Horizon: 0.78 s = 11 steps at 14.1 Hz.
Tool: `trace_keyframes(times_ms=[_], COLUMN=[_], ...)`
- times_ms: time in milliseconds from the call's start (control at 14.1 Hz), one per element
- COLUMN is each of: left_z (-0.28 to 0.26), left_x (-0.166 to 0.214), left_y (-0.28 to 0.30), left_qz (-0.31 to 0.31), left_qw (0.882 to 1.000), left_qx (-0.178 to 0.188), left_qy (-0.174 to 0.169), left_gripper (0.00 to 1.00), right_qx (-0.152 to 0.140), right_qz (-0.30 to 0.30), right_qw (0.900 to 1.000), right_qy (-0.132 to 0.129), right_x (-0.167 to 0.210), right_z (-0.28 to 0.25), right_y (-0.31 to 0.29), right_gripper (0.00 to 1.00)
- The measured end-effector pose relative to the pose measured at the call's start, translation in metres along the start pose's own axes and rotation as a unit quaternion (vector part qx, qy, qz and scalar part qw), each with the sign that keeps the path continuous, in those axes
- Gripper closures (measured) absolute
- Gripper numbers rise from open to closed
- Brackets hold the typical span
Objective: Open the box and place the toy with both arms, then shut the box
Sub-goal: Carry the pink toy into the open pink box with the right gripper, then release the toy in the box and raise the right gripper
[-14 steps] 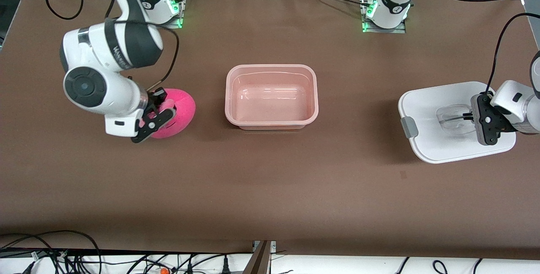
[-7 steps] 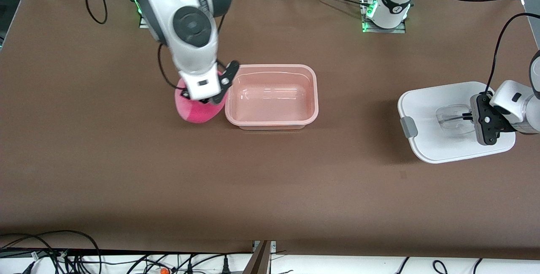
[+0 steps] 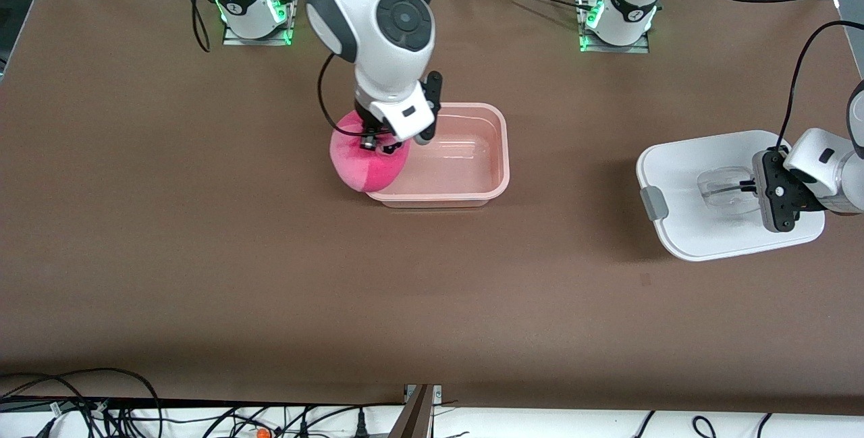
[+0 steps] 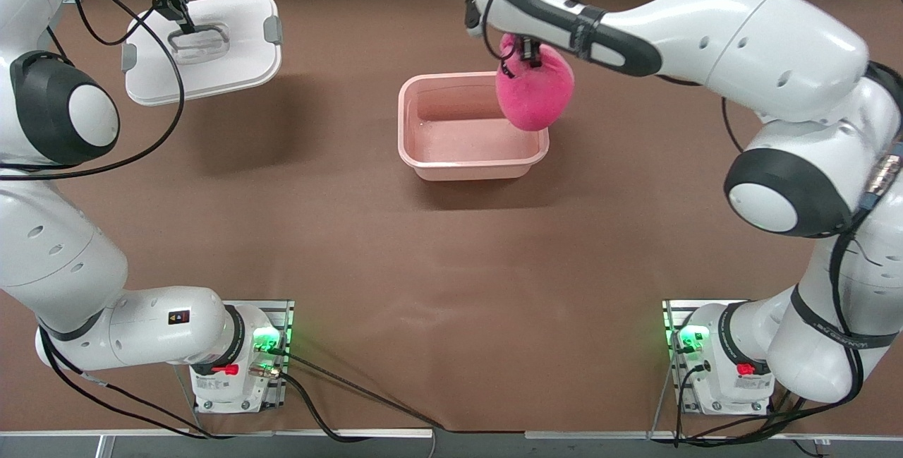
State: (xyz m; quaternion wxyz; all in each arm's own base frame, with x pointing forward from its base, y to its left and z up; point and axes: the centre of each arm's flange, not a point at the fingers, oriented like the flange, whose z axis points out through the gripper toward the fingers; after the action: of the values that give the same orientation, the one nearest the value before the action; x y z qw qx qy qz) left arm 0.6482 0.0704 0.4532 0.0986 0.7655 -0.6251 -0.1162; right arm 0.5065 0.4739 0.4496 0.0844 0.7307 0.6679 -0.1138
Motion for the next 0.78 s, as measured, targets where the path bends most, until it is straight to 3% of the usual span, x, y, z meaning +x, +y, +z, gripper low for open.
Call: trace_keyframes(times_ms=[424,778], left_z=[0.000,0.000], left_x=[0.000,0.000], left_y=[0.000,0.000], left_qz=[0.000,0.000], left_qw=[1.000,1.000], left_qx=[-0.001,-0.001], left_qy=[0.000,0.000], left_gripper=[0.93,0.93], right_qx=[-0.004,-0.008], right_qz=[-0.022,-0.003], right_qw=[0.999,0.999], right_qy=[-0.032,-0.033], right_x=[0.059,0.080], right_z=[0.043,0.068], right_y=[-0.031,-0.035], right_gripper=[0.92,0.92])
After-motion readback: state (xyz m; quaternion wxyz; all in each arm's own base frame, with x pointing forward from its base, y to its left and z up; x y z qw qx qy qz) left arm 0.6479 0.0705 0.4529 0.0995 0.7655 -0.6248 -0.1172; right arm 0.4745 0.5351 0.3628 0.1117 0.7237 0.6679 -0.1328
